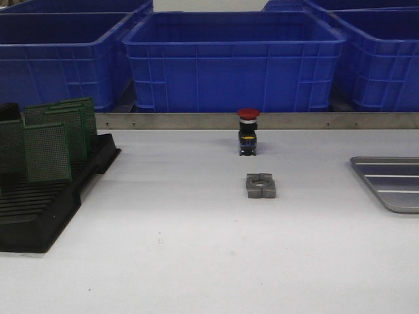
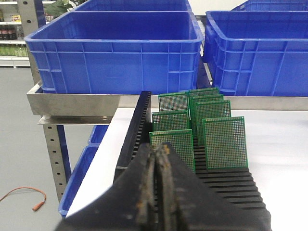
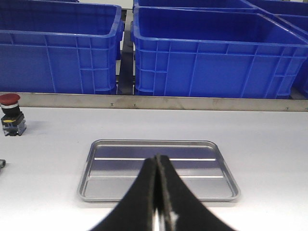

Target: Place circuit board on tray

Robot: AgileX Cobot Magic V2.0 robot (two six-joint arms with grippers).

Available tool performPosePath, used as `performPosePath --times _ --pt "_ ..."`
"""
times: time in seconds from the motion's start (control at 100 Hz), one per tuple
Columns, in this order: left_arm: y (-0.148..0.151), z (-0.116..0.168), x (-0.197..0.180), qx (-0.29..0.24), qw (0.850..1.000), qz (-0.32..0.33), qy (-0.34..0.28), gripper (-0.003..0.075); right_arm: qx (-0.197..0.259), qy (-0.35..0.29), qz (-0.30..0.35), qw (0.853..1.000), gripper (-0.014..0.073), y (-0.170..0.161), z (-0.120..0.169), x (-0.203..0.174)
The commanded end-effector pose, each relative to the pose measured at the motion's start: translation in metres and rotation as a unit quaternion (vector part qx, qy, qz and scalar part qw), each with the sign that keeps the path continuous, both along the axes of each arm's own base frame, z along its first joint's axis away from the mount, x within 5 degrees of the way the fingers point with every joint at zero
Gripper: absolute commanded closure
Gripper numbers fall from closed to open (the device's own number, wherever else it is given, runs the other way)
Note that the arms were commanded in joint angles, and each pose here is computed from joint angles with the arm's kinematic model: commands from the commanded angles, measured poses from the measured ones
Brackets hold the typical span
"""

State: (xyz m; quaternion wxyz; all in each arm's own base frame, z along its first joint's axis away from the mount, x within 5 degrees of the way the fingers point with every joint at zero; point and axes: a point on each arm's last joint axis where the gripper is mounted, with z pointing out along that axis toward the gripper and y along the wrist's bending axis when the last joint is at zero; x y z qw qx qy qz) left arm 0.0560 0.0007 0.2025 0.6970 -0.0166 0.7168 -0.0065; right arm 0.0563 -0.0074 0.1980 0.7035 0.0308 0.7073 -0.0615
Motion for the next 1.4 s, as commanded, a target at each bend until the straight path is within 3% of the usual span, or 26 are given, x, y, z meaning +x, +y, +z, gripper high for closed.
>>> performPosePath --times 0.0,0.42,0.66,0.93,1.03,1.23,1.39 --pt "0.000 -0.007 0.000 -0.007 0.999 0.003 -0.036 0.0741 -0.011 -0.058 -0.002 0.998 0.0702 0.000 0.013 -0.003" --pt "0.000 0.000 -0.001 -0.007 0.999 0.003 -0.052 0.0741 -0.011 -0.058 -0.002 0.998 0.0702 0.000 0.013 -0.003" --pt "0.000 0.033 -0.006 -0.006 0.998 0.001 -0.057 0.0741 -0.011 -0.058 -0.002 0.998 0.0702 0.000 0.013 -0.003" --pt "-0.001 0.082 0.000 -0.008 0.999 -0.002 0.044 0.0741 -0.011 -0.058 -0.002 0.998 0.0702 0.000 0.013 -0.003" --pt "-0.001 0.094 0.012 -0.009 0.993 -0.003 0.115 0.0741 -0.011 -0.058 -0.002 0.998 0.0702 0.000 0.013 -0.003" --pt "0.000 0.113 0.047 -0.010 0.984 -0.003 0.179 0.0733 -0.011 -0.058 -0.002 0.998 0.0702 0.000 0.013 -0.003" --pt "0.000 0.120 0.079 0.015 0.971 -0.015 0.239 0.0601 -0.011 -0.058 -0.002 0.998 0.0702 0.000 0.013 -0.003"
